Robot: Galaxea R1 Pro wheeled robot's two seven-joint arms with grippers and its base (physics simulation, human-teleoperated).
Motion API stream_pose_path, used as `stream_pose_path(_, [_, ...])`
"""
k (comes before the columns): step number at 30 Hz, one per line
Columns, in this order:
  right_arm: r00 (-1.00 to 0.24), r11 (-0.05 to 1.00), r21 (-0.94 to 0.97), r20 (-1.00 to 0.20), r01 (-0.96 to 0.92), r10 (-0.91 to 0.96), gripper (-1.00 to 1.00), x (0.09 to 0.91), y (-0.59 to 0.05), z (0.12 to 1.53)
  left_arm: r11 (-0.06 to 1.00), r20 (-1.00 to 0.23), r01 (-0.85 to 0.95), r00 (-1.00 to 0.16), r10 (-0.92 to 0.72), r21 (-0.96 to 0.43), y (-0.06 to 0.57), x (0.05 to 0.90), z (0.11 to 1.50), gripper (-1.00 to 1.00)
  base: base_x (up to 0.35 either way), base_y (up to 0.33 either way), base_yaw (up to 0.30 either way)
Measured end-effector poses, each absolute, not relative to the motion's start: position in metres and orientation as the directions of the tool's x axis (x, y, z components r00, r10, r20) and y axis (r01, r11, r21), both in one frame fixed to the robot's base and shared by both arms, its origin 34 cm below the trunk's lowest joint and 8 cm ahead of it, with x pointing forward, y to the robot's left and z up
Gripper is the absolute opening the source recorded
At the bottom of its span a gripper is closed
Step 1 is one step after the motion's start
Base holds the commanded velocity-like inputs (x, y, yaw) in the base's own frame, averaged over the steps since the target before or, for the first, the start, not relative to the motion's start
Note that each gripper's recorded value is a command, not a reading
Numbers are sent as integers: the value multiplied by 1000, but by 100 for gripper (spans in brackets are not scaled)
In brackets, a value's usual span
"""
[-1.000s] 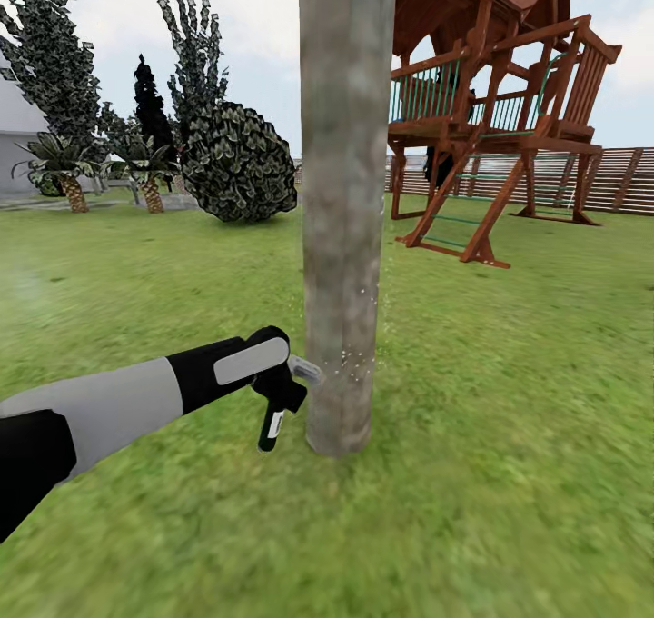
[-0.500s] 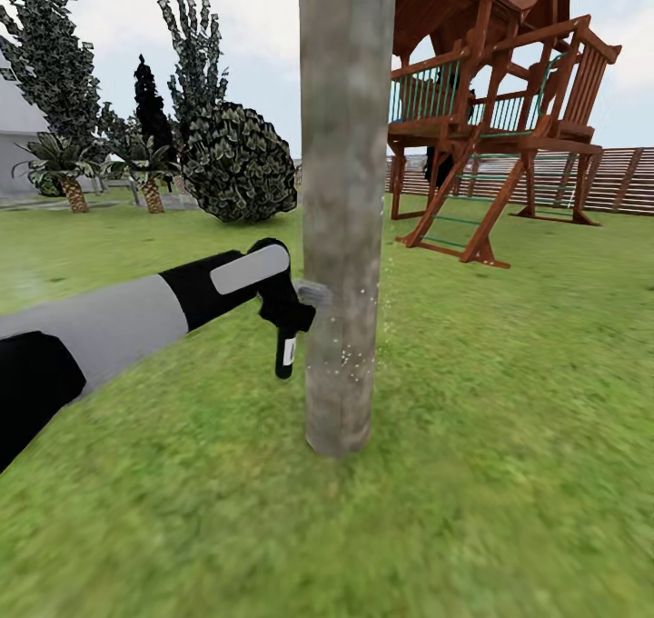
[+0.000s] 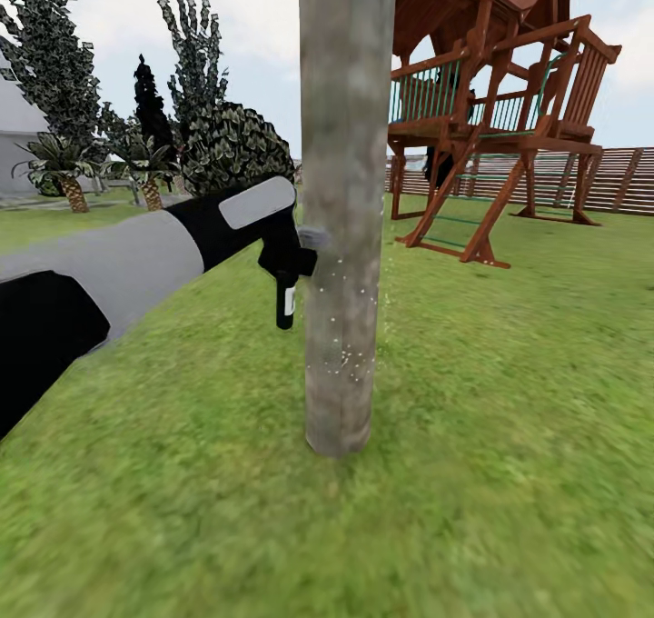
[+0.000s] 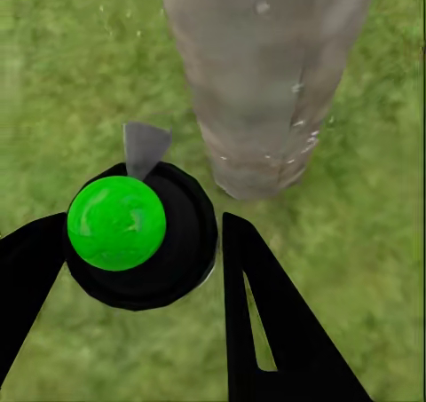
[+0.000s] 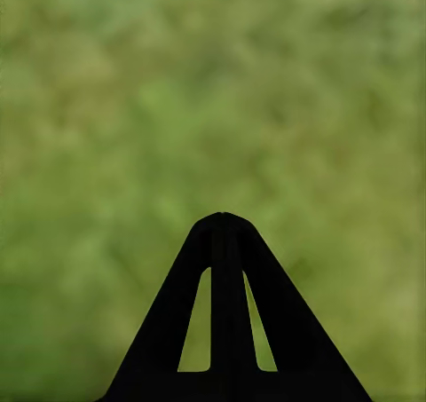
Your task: In the garden, pick up the pesticide atomizer on the floor and spray pesticide onto both trees until each tree trunk is fully covered.
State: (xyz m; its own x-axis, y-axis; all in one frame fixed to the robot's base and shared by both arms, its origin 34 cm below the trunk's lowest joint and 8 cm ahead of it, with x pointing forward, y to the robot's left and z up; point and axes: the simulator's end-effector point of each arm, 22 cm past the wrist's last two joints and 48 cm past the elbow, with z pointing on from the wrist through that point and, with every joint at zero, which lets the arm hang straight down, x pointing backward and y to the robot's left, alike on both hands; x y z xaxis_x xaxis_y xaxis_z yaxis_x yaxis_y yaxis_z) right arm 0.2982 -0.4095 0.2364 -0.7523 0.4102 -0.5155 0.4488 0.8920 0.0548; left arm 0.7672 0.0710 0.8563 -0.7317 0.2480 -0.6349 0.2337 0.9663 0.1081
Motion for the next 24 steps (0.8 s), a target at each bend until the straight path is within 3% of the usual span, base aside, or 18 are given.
stream_pose_path(4, [-753, 892, 54, -515, 449, 410, -100, 298, -409, 236, 967, -653, 253, -729, 204, 19, 54, 759, 890, -100, 0, 0, 0])
stream_pose_path(12, [-752, 892, 54, -515, 450, 411, -100, 298, -409, 236, 960, -696, 279, -693, 190, -15, 41, 751, 939, -100, 0, 0, 0])
stream_pose_path(24, [-754, 891, 58, -509, 450, 414, -100, 297, -405, 234, 921, -811, 388, -550, 198, -38, 3, 700, 1077, -100, 0, 0, 0])
